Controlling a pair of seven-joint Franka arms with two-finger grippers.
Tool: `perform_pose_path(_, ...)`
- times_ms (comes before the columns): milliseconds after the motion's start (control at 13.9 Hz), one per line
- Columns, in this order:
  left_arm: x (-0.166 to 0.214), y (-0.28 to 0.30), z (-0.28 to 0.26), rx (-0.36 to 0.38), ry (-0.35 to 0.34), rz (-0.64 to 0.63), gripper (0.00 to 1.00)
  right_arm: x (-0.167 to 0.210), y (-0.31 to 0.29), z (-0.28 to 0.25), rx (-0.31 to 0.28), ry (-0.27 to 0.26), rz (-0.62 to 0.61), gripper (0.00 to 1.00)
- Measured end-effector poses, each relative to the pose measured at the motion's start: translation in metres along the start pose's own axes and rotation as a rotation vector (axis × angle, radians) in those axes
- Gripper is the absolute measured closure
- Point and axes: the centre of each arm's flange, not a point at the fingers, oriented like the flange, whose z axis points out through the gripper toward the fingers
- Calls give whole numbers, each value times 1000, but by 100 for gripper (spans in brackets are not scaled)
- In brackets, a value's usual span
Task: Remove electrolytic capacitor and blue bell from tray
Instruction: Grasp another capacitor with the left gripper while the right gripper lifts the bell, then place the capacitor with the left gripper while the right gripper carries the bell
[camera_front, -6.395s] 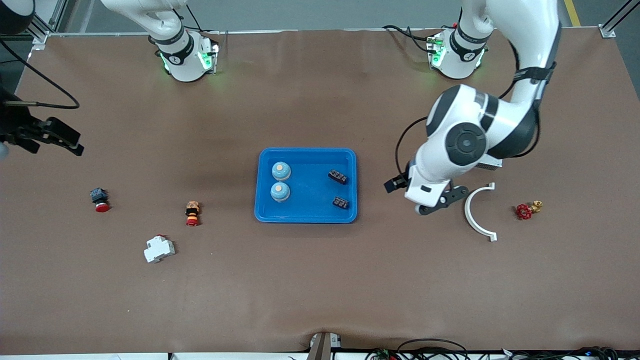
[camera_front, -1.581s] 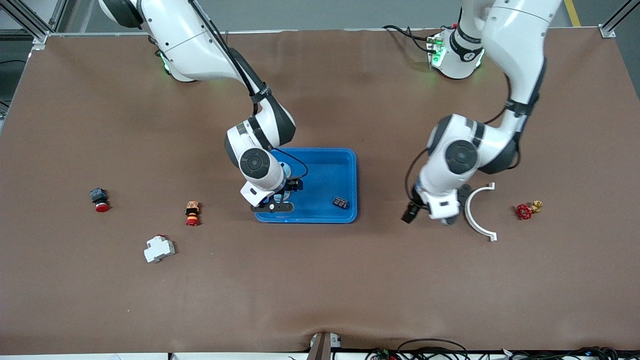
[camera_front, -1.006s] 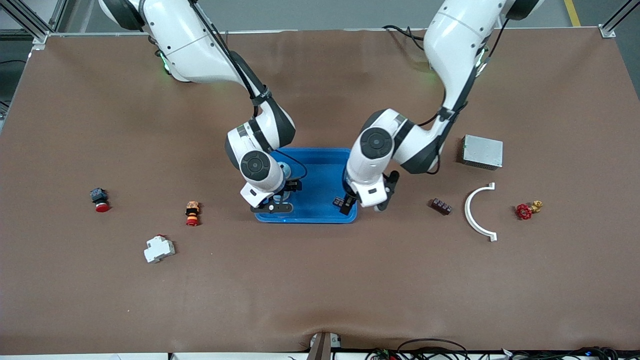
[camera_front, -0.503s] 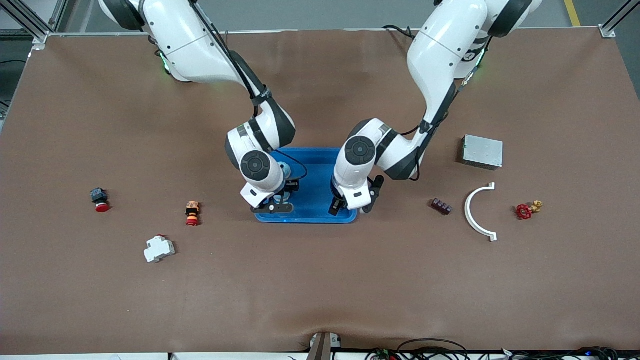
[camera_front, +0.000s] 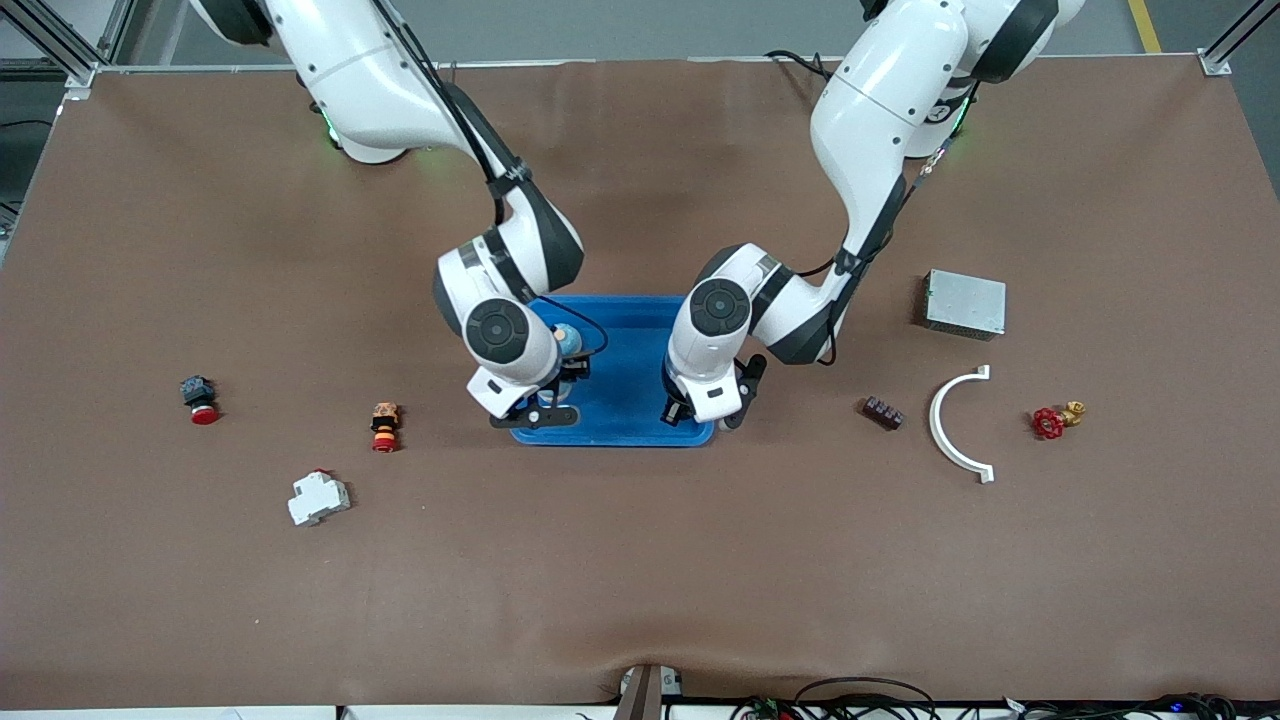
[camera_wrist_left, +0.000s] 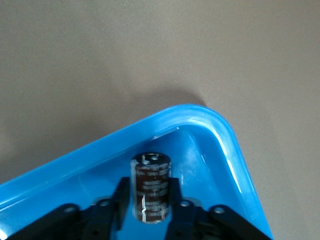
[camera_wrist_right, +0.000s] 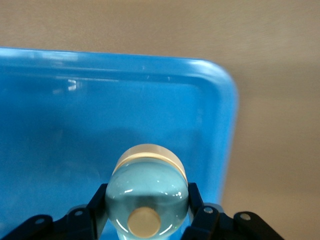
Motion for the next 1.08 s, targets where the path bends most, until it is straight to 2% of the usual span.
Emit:
perform_pose_path(287, 5, 13, -21, -33, 0, -9, 67, 17, 103, -75, 37, -16, -192, 34)
perform_pose_path(575, 30, 26, -90, -23, 21, 3, 67, 33, 235, -84, 58, -28, -374, 34)
perform_pose_path(790, 77, 20, -139, 52, 48, 87, 67, 30, 302, -66, 47, 9, -465, 34)
perform_pose_path(1078, 175, -10, -151, 121, 56, 210, 67, 4, 346, -41, -12, 98, -517, 34)
